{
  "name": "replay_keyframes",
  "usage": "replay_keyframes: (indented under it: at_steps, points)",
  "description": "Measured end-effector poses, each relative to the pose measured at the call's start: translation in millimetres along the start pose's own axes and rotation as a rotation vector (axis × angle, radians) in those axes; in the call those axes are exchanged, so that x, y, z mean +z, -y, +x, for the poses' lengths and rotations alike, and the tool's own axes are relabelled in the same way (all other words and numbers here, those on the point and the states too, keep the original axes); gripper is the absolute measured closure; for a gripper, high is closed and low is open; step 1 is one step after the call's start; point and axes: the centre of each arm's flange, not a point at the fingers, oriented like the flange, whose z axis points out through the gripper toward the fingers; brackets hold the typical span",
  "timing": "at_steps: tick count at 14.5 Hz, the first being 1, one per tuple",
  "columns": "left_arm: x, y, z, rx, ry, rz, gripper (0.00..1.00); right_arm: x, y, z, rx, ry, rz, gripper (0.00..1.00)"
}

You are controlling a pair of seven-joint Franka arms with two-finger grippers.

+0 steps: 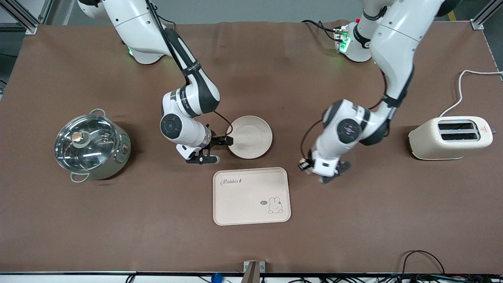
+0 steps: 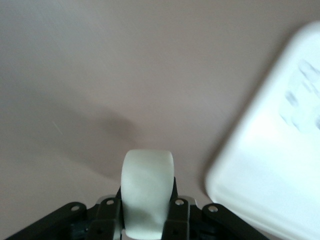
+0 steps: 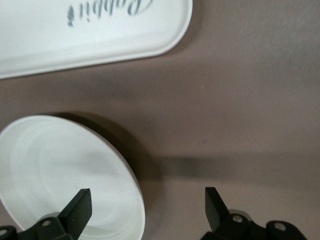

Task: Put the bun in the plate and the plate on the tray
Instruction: 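Carry the bun onto the plate while the right gripper reaches the plate rim, then open the left gripper and withdraw it while the right gripper grips the plate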

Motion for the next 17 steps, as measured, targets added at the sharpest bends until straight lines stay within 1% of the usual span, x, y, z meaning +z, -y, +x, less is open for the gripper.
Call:
replay_keyframes:
  at_steps: [3,4,5,6,7,8,9,10,11,12,13,14,15,16,17]
  points:
    - [7,-36,-82,-0.037,0.017,0.003,0.69,19,4,-22,-0.005,-0.021,-0.019,0.0]
    - [12,-43,-105,-0.048,0.023,0.008,0.68,23,6,-28,-0.002,-0.021,-0.023,0.03]
    - [17,-49,-125,-0.056,0.03,0.013,0.67,25,6,-31,0.003,-0.02,-0.026,0.04]
    - [25,-54,-142,-0.063,0.038,0.021,0.67,26,6,-33,0.005,-0.019,-0.028,0.11]
    - [35,-57,-157,-0.067,0.045,0.029,0.63,26,5,-33,0.008,-0.019,-0.028,0.18]
    - [44,-59,-168,-0.073,0.052,0.035,0.57,25,4,-32,0.009,-0.02,-0.028,0.19]
    - [51,-60,-174,-0.078,0.056,0.04,0.57,25,4,-32,0.011,-0.022,-0.028,0.27]
    - [55,-61,-174,-0.079,0.059,0.041,0.52,24,4,-31,0.014,-0.027,-0.024,0.3]
    - [56,-61,-172,-0.083,0.058,0.039,0.44,24,4,-31,0.02,-0.03,-0.018,0.3]
    - [54,-63,-166,-0.09,0.053,0.034,0.35,24,5,-31,0.025,-0.033,-0.012,0.33]
    - [50,-65,-159,-0.095,0.046,0.024,0.26,24,5,-31,0.025,-0.037,-0.009,0.34]
    - [41,-69,-150,-0.096,0.032,0.009,0.18,24,7,-31,0.024,-0.041,-0.007,0.4]
    - [25,-73,-136,-0.092,0.004,-0.003,0.06,24,8,-32,0.023,-0.044,-0.005,0.44]
    - [2,-77,-116,-0.084,-0.035,-0.004,0.0,24,9,-32,0.023,-0.047,-0.003,0.44]
    - [-28,-79,-92,-0.068,-0.074,0.007,0.0,24,10,-32,0.024,-0.05,0.0,0.48]
